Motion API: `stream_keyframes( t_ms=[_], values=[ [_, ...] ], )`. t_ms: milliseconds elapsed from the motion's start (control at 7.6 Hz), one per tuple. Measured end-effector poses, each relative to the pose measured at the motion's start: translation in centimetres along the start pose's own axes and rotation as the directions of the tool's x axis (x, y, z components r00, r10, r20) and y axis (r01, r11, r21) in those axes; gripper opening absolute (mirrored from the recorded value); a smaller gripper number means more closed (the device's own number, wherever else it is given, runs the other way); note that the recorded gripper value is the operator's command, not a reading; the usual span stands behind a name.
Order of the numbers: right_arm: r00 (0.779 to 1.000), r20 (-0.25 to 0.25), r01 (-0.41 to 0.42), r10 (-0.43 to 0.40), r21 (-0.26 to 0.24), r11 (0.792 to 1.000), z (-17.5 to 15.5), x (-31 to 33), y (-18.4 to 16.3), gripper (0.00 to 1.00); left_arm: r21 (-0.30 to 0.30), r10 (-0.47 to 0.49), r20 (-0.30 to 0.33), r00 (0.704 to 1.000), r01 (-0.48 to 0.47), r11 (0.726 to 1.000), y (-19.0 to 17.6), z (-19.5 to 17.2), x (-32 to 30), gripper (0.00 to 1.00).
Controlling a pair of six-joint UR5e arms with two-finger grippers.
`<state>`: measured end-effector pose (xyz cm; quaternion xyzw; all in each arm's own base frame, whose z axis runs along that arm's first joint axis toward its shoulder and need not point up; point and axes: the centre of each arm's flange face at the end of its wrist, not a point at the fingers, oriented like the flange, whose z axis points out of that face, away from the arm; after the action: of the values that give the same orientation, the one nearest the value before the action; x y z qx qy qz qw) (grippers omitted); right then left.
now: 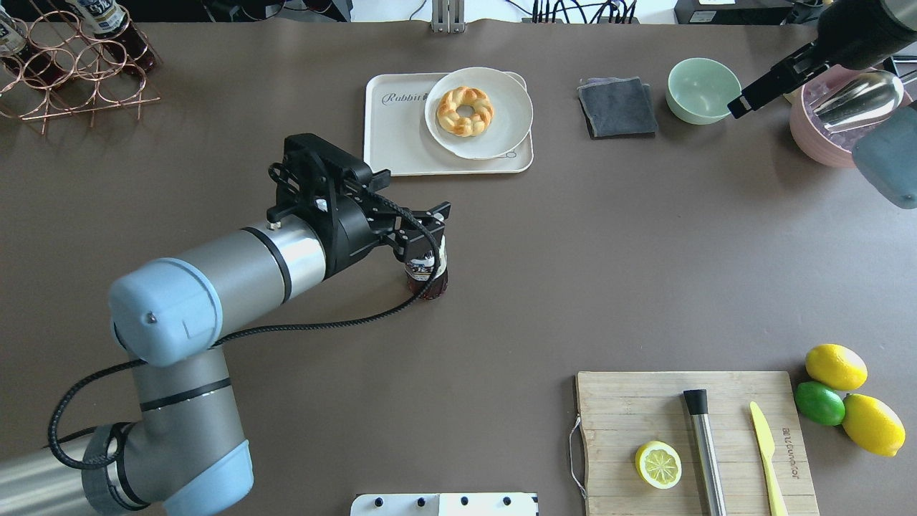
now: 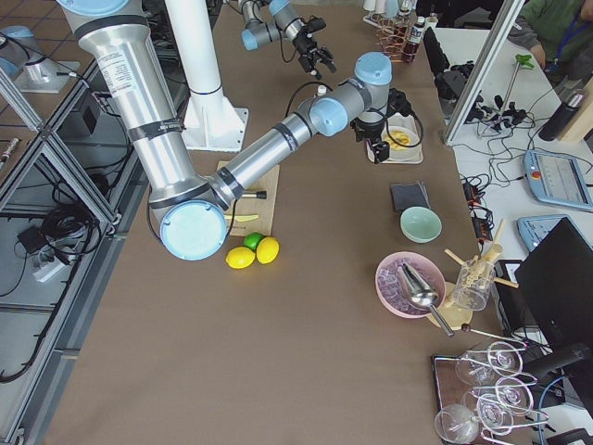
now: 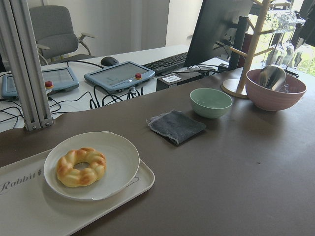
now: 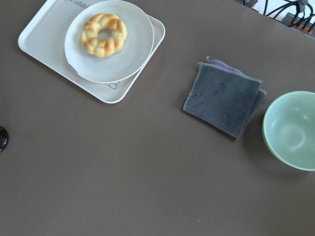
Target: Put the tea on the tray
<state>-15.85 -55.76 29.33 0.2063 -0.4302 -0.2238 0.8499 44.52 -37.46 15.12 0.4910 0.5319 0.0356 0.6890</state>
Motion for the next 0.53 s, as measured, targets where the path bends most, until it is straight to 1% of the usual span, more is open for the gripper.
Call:
stream_keyframes(
  t_ms=[132,263,395,526],
  values=[
    [0.999,0.024,0.036,-0.036,0.011,0.999,0.2,-2.8,-1.5,0.99,-0.045,-0.068,-0.013,0.998,0.067,0.997,-1.6,-0.7,-3.8,0.98],
    [0.997,0.053,0.052,-0.052,0.014,0.999,0.8,-6.0,-2.8,0.99,-0.111,-0.111,-0.002,0.994,0.110,0.988,-2.9,-2.1,-9.1,0.98],
    [0.995,0.087,0.048,-0.049,0.014,0.999,1.6,-9.5,-4.0,0.99,-0.198,-0.142,0.030,0.989,0.145,0.969,-3.8,-4.4,-15.7,0.99],
    [0.992,0.113,0.051,-0.054,0.025,0.998,2.4,-13.5,-5.0,0.99,-0.289,-0.182,0.072,0.981,0.195,0.937,-4.9,-8.1,-23.0,0.99]
  ],
)
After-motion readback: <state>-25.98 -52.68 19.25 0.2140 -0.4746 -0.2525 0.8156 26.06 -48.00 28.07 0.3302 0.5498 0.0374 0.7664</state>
